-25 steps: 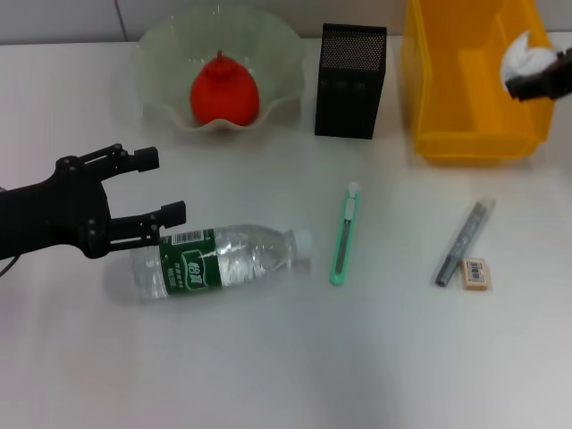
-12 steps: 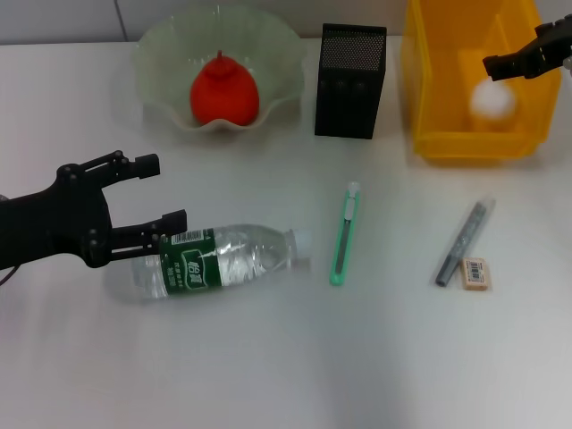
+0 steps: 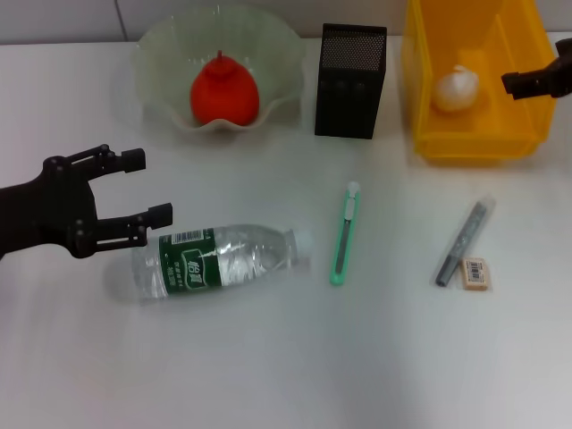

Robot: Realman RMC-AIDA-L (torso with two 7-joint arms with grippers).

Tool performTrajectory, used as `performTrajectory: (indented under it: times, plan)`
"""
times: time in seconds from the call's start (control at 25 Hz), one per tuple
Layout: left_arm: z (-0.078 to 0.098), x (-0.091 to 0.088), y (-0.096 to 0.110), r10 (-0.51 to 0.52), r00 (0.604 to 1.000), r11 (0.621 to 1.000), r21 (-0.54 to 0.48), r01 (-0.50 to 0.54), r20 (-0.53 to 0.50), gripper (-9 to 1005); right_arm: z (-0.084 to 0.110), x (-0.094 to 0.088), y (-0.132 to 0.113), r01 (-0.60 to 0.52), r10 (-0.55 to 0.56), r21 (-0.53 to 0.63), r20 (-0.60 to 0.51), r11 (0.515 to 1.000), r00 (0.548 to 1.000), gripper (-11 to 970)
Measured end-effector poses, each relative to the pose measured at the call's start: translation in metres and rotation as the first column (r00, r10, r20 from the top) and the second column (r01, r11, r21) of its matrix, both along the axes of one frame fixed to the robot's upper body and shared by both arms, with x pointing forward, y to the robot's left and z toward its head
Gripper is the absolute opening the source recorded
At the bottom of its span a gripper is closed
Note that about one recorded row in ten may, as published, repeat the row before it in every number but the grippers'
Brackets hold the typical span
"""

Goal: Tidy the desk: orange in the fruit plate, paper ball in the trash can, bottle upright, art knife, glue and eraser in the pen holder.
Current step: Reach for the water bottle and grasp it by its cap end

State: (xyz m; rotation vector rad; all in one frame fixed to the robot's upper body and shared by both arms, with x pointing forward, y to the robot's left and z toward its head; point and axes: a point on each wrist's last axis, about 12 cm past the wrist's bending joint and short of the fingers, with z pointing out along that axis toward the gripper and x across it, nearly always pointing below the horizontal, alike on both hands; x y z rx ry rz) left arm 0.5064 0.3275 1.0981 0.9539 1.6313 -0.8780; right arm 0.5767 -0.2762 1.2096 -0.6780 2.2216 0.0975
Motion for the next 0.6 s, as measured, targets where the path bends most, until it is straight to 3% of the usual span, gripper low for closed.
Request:
performTrajectory:
  times: [0.12, 0.16, 0.28, 0.32, 0.36, 0.4, 0.6]
  plan:
    - [0.009, 0.008, -0.003, -0.026, 0.999, 0.996, 0.08, 0.028, -0.023, 855, 0.01, -0.036, -0.006, -0.111, 0.107, 0.129, 0.04, 0.985, 0.993, 840]
    - [0.013, 0.012, -0.005, -0.035, 0.999, 0.993, 0.115, 0.039, -0.037, 855, 0.01, -0.036, -0.006, -0.111, 0.107, 0.129, 0.04, 0.985, 0.993, 839]
    - [0.017, 0.015, -0.007, -0.041, 0.998, 0.99, 0.134, 0.046, -0.041, 855, 0.01, -0.058, -0.015, -0.197, 0.188, 0.202, 0.059, 0.959, 0.98, 838]
    - [0.031, 0.025, -0.014, -0.064, 0.996, 0.974, 0.211, 0.077, -0.069, 855, 0.006, -0.069, -0.02, -0.244, 0.237, 0.236, 0.058, 0.941, 0.97, 838]
    - [0.031, 0.025, -0.014, -0.064, 0.996, 0.974, 0.211, 0.077, -0.069, 855, 0.006, -0.069, -0.02, -0.244, 0.237, 0.236, 0.058, 0.941, 0.97, 838]
    - [0.047, 0.033, -0.024, -0.092, 0.991, 0.953, 0.28, 0.116, -0.096, 855, 0.0, -0.079, -0.025, -0.287, 0.282, 0.267, 0.056, 0.92, 0.958, 838]
    - [0.077, 0.045, -0.048, -0.144, 0.982, 0.908, 0.379, 0.18, -0.123, 855, -0.017, -0.095, -0.038, -0.34, 0.341, 0.309, 0.054, 0.888, 0.939, 839]
